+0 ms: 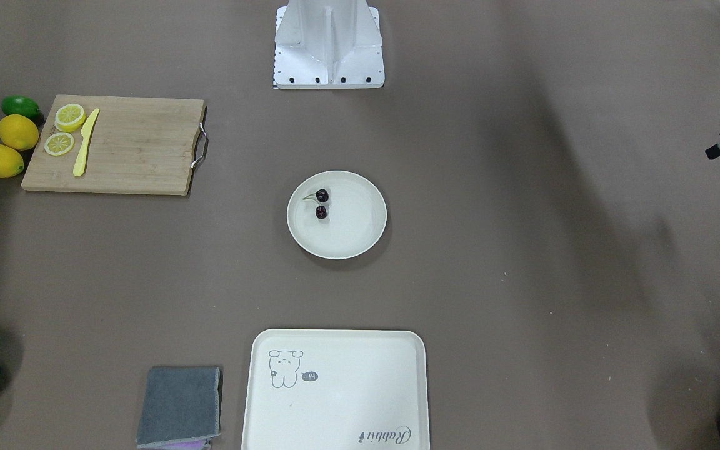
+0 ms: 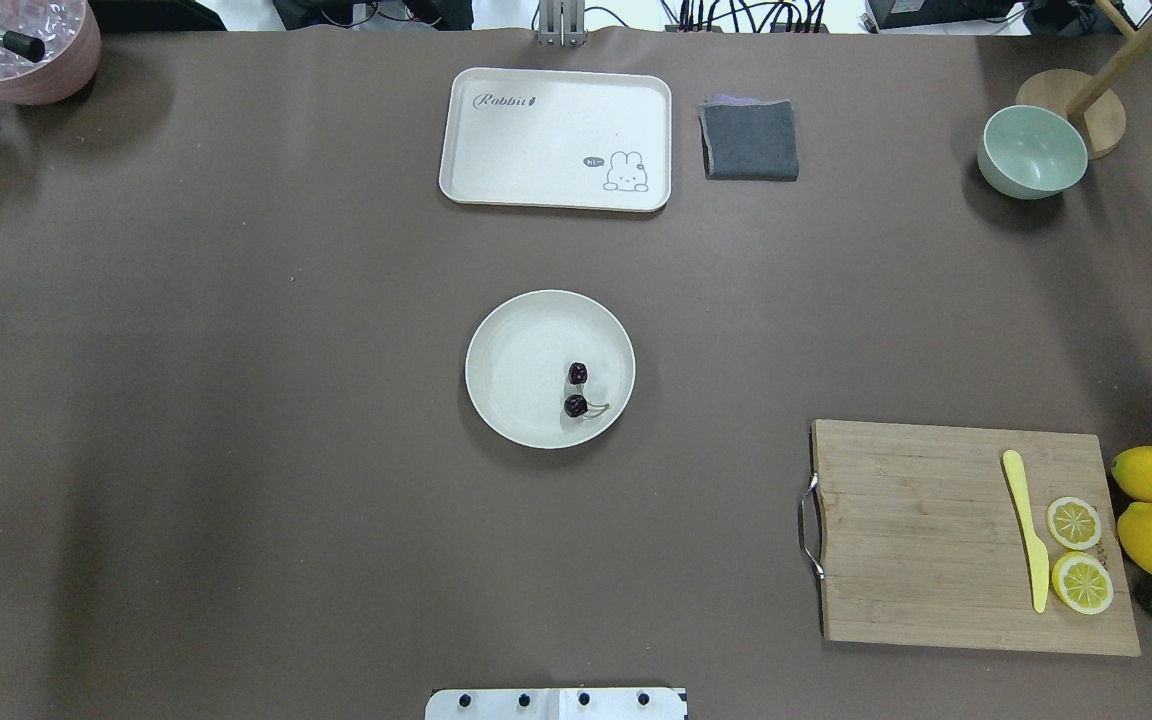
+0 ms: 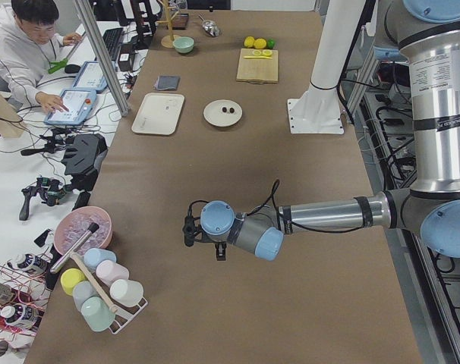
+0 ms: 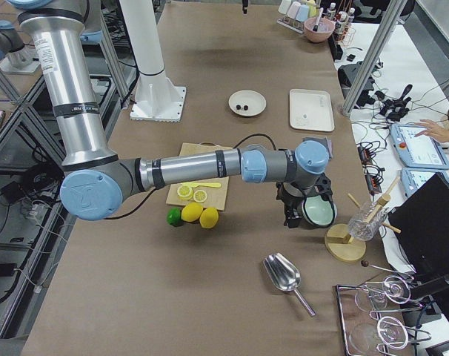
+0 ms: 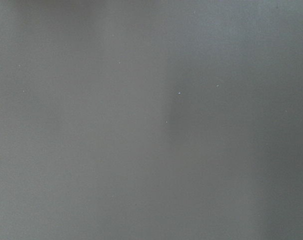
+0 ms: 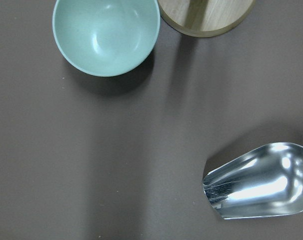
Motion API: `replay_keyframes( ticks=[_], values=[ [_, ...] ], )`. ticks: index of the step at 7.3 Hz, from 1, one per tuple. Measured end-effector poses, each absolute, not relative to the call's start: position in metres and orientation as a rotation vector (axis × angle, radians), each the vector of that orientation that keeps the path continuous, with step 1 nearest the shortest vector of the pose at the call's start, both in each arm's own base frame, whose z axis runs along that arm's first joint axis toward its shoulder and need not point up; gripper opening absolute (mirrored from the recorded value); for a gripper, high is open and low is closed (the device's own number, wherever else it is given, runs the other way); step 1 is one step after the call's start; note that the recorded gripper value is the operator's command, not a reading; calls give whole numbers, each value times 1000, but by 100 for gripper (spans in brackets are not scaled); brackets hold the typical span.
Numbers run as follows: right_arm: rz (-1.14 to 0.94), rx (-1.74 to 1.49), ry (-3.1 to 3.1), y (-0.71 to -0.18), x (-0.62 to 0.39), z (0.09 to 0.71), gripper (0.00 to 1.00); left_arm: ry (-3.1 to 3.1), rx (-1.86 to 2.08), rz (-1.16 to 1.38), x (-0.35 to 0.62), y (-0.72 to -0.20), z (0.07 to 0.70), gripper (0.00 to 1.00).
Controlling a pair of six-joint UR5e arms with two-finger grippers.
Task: Place red cherry on plate
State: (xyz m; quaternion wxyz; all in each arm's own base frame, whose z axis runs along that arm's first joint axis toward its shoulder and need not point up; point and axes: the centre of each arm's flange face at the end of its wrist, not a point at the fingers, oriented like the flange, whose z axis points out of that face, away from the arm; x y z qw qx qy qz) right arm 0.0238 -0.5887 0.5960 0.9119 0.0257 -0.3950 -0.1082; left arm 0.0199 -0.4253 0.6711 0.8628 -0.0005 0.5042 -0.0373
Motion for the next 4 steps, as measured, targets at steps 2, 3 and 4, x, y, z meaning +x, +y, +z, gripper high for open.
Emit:
replay_keyframes(
  ticks=[2, 3, 4],
  values=[
    [-194, 25, -811, -605, 42, 617, 100, 1049, -11, -75, 16, -422, 687, 97],
    [-182, 20, -810, -611, 50, 621, 100, 1043, -17, -76, 9, -421, 699, 98],
    [-172, 24, -811, -614, 58, 621, 100, 1041, -19, -88, 1, -422, 702, 98]
  ],
)
